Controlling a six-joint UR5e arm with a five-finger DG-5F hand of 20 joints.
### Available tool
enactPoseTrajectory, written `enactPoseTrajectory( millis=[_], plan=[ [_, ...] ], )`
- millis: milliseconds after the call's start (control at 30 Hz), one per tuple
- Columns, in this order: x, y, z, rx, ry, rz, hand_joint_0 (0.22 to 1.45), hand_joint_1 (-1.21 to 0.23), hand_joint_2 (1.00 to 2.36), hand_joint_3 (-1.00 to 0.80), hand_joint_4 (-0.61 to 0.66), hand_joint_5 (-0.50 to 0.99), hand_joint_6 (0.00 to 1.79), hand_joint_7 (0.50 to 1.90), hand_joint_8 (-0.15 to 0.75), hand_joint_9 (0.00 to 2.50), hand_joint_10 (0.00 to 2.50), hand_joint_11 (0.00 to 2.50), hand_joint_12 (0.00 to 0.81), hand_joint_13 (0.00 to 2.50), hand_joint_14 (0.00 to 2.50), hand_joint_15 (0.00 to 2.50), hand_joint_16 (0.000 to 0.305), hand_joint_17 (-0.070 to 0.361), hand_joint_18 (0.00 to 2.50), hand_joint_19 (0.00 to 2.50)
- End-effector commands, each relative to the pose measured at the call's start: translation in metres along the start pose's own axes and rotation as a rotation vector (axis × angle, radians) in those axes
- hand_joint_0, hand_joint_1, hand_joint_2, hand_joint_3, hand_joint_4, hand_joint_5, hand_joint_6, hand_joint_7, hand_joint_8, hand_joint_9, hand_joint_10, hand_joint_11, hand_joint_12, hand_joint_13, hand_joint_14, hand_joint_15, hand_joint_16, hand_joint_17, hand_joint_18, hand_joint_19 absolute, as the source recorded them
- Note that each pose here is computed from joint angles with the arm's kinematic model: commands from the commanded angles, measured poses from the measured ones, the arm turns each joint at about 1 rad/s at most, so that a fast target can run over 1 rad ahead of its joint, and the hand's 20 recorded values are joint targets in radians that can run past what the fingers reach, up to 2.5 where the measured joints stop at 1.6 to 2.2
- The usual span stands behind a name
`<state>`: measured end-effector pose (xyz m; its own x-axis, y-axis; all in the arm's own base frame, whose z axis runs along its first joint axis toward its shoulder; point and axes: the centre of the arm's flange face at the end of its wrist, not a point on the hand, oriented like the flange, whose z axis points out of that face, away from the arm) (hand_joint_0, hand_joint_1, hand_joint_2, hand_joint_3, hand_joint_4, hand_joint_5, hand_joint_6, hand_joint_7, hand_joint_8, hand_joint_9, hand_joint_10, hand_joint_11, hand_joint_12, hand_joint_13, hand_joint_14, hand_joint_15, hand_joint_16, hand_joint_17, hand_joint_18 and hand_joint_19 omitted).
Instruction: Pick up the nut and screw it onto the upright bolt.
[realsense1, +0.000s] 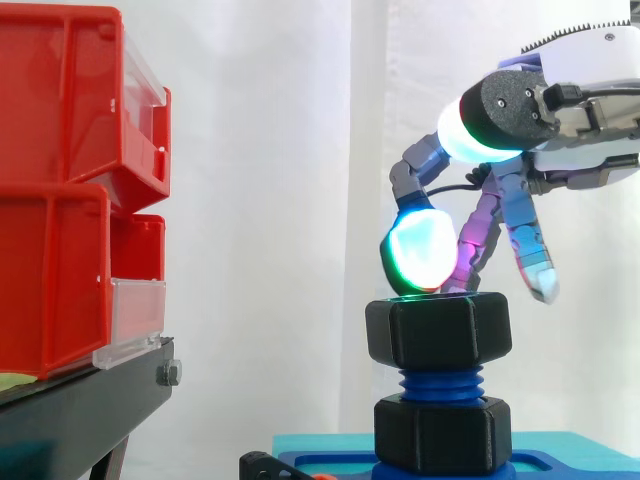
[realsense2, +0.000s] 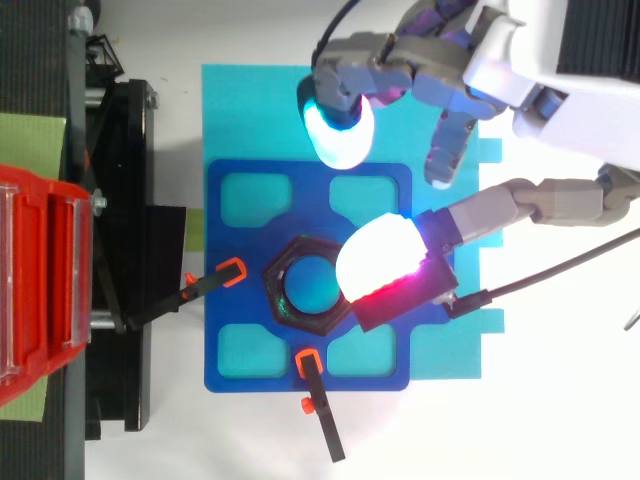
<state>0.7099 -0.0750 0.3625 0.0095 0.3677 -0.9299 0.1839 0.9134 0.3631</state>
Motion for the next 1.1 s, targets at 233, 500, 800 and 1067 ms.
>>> enactPoseTrajectory(
  millis=[233,500,800,1067],
  plan=[
    [-0.014,0.019,0.013,-0.105,-0.103,0.026,0.41,-0.32,1.0,-0.5,0.21,-0.11,0.5,0.86,0.281,1.1,0.01,0.12,0.36,0.66,0.0,0.05,0.046,0.103,0.52,0.28],
    [0.009,0.029,0.013,-0.136,-0.128,0.014,0.41,-0.35,1.0,-0.5,0.16,-0.16,0.5,0.72,0.259,0.73,0.0,0.0,0.38,0.44,0.0,0.0,0.051,0.114,0.24,0.19],
    [0.04,0.039,0.011,-0.182,-0.178,0.035,0.38,-0.38,1.0,-0.5,0.12,-0.2,0.5,0.63,0.236,0.35,0.0,0.0,0.38,0.01,0.0,0.0,0.055,0.123,0.0,0.0],
    [0.058,0.041,0.005,-0.19,-0.153,0.03,0.37,-0.44,1.0,-0.5,0.08,-0.23,0.5,0.58,0.21,0.15,0.0,0.0,0.379,0.0,0.0,0.0,0.057,0.128,0.0,0.0]
  ],
)
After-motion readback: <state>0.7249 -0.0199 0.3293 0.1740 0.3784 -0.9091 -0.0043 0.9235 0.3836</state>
